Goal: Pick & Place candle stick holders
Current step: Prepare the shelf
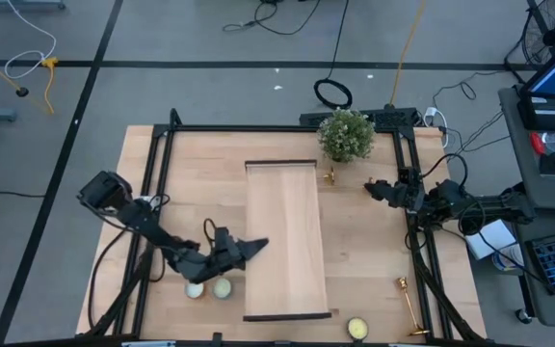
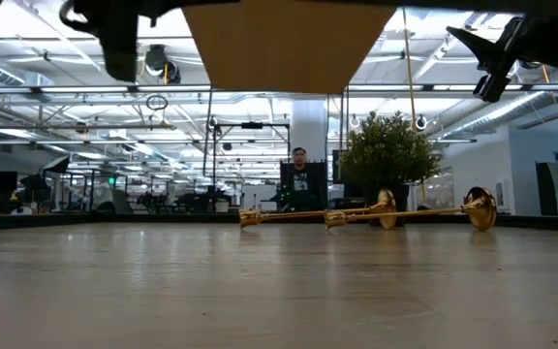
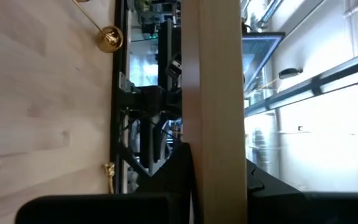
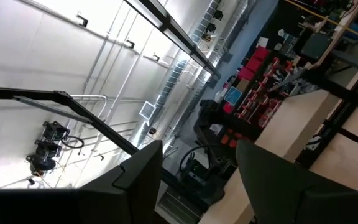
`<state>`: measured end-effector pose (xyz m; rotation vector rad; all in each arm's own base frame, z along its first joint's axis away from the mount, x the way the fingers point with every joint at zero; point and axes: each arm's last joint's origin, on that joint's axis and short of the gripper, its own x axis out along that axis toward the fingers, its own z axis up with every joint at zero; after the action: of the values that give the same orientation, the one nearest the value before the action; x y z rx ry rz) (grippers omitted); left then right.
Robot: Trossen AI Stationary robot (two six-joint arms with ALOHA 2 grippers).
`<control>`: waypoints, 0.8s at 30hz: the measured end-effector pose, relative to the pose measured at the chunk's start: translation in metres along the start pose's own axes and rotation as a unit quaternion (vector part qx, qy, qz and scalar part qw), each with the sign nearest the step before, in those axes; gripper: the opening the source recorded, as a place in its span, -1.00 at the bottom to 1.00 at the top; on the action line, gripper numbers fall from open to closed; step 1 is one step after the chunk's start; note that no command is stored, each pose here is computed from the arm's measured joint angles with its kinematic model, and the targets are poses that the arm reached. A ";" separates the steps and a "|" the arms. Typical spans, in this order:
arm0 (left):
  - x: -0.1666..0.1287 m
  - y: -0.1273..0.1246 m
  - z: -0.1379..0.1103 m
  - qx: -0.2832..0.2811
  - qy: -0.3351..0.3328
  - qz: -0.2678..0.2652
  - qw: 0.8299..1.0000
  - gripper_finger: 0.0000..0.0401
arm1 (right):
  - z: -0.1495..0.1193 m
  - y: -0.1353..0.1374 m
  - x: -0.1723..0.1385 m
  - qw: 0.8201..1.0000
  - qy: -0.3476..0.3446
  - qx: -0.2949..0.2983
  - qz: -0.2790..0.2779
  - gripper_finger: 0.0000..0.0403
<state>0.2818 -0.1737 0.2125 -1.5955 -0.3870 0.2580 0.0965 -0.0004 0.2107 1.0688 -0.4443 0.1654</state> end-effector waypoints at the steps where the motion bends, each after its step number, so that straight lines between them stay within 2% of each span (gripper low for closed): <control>1: 0.001 0.002 0.000 -0.005 0.001 0.000 1.000 -0.75 | 0.000 0.000 0.000 1.000 0.000 0.000 0.000 0.01; 14: 0.012 0.048 -0.015 -0.046 0.031 0.015 0.998 -0.75 | -0.001 -0.001 0.001 1.000 0.003 0.000 -0.007 0.01; 24: 0.023 0.048 -0.008 -0.028 0.013 0.004 1.000 -0.75 | -0.001 -0.001 0.001 1.000 0.003 0.001 -0.006 0.01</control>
<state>0.3100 -0.1737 0.1664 -1.6544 -0.3695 0.2339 0.0977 -0.0004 0.2096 1.0722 -0.4328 0.1578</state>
